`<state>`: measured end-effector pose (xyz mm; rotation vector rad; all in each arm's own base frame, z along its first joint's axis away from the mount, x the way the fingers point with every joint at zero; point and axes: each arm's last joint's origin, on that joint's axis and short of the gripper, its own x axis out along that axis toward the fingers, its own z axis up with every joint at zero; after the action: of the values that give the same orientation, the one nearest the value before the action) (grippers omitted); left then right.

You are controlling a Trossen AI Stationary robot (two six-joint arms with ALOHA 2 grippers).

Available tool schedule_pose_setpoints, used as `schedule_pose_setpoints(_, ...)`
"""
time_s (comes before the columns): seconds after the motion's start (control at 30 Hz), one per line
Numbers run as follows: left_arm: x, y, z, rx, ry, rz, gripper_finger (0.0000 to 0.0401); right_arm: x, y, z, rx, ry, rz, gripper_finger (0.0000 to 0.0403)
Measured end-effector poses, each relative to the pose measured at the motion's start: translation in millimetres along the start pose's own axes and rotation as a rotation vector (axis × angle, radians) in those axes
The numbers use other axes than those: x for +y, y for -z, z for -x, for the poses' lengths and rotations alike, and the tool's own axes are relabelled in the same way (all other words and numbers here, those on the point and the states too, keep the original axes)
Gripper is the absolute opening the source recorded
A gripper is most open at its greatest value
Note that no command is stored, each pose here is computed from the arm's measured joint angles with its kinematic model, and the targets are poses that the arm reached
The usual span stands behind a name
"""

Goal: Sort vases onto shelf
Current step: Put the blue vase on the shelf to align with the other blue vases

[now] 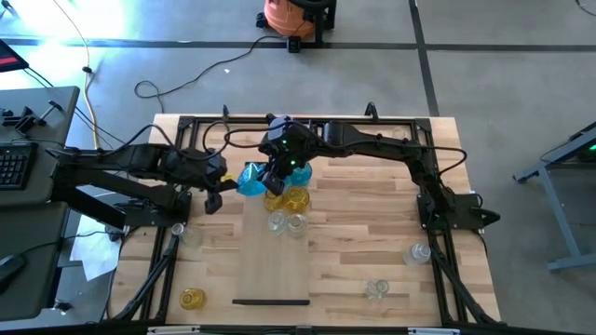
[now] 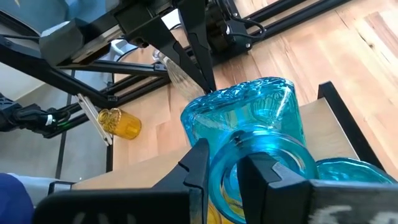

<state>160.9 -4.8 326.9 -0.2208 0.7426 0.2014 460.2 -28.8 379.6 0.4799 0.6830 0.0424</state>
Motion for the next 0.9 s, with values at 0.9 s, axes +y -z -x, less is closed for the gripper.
schedule_pose_setpoints(0.9, 1.0, 3.8, 4.6, 0.019, 0.026, 0.023, 0.0, 2.5, -4.7, -7.3, -0.038, -0.081, 0.031, 0.0065)
